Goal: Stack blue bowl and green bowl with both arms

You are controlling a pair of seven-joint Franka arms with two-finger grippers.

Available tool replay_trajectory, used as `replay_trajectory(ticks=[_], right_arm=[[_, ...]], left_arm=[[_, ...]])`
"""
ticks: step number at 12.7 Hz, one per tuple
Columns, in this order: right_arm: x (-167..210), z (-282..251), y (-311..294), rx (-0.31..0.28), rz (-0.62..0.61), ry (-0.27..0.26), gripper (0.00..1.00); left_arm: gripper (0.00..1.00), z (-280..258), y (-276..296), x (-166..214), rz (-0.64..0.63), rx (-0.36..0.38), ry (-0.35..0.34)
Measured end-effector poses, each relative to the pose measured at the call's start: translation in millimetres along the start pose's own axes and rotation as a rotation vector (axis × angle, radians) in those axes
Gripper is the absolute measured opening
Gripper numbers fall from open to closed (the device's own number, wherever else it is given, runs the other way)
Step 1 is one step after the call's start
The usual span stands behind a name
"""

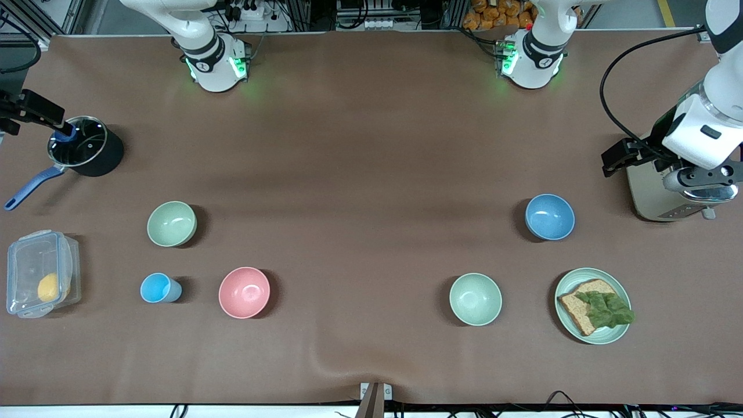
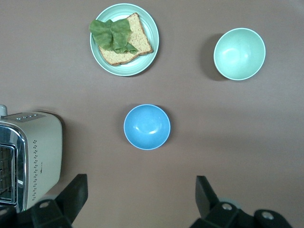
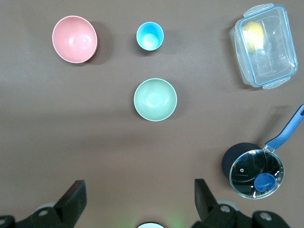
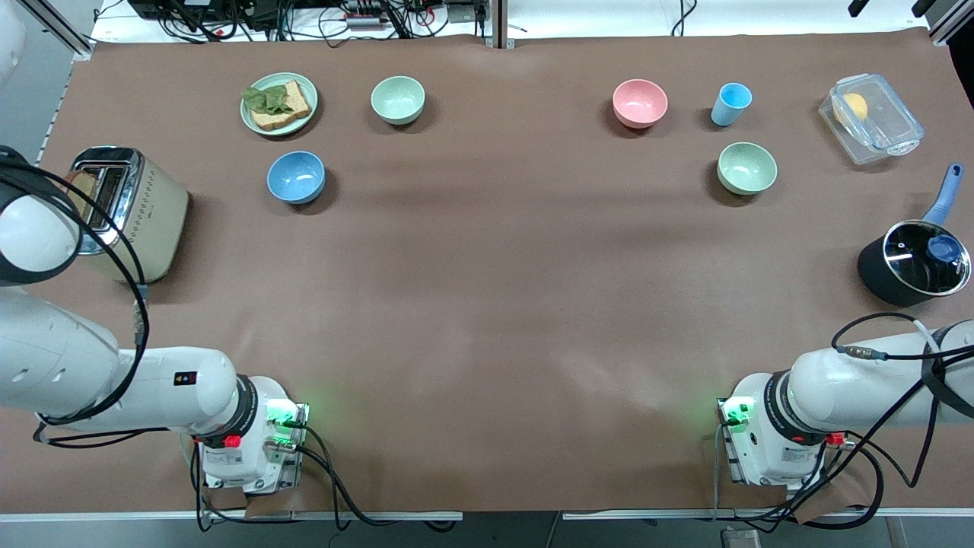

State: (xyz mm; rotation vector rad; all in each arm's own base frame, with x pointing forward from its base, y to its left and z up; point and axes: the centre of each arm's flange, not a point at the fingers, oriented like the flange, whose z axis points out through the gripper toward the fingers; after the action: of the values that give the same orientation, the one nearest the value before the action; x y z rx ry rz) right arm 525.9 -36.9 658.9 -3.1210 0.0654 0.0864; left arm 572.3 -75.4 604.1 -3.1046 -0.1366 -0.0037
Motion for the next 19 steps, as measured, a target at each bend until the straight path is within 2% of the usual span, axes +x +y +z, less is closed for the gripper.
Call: replay_trajectory(ticks=[5, 7, 10, 13, 16, 19], right_arm=[[0.4, 3.2, 1.4, 0.002, 0.004, -0.007, 1.0], [3.1, 19.7, 0.5, 0.005, 0.003, -0.046, 1.0], [23.1, 87.6, -16.3, 0.001, -0.024, -0.18, 1.0], [55.4, 163.8, -16.0, 0.018, -0.006, -0.295, 1.0], [87.9, 238.6, 25.4, 0.069, 0.034, -0.328, 1.0], [112.3, 307.6, 34.2, 0.082, -0.037, -0.332, 1.0]], left_arm=[[1.0, 2.8, -9.4, 0.6, -0.016, 0.005, -0.017], [1.0, 16.8, -25.5, 6.0, -0.045, 0.009, -0.047], [1.0, 93.3, -42.8, 26.4, -0.066, 0.012, -0.133], [1.0, 191.4, -62.7, 34.8, -0.069, -0.006, -0.123], [1.0, 259.8, -60.6, 16.3, -0.064, -0.016, -0.1], [1.0, 314.8, -64.2, -8.5, -0.068, -0.03, -0.042]])
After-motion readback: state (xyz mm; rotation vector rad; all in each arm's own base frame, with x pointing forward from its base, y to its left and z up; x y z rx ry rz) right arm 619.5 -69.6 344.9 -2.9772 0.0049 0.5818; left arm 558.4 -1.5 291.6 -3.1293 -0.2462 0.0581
